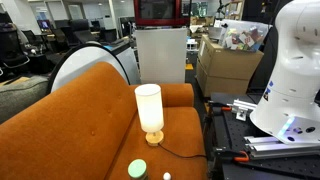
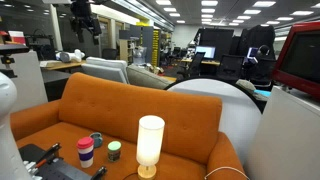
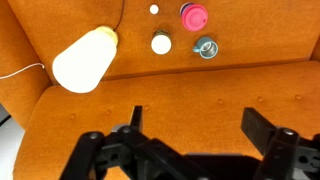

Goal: Put the white thing on the couch in the blue cup

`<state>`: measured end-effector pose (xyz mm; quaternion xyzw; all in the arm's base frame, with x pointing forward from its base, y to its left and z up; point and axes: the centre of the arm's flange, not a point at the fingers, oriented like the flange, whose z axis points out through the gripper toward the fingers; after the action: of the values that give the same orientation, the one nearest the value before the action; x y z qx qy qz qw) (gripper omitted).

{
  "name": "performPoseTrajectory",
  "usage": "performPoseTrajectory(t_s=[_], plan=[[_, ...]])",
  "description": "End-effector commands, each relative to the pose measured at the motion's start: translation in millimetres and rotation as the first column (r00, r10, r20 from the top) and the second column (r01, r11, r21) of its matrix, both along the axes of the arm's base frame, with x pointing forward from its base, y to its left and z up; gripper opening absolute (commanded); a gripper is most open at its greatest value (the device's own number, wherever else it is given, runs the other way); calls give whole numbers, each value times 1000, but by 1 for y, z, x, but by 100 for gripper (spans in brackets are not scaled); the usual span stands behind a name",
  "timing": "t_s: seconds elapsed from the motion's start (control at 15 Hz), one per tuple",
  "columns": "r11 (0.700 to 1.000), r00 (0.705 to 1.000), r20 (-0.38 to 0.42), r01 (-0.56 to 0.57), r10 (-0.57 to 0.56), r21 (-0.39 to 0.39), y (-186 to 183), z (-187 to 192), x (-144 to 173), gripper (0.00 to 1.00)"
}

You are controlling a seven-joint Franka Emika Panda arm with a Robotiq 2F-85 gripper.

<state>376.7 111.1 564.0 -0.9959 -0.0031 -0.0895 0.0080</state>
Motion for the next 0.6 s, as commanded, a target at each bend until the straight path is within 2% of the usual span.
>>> performPoseTrajectory(t_s=[0.0,0.27,0.53], plan=[[1000,1000,1,0,0,0,0,0,0,100],[1000,1000,9,20,-20,-8,-3,-17,13,100],[999,999,-17,43,-43,4,-13,-70,35,100]])
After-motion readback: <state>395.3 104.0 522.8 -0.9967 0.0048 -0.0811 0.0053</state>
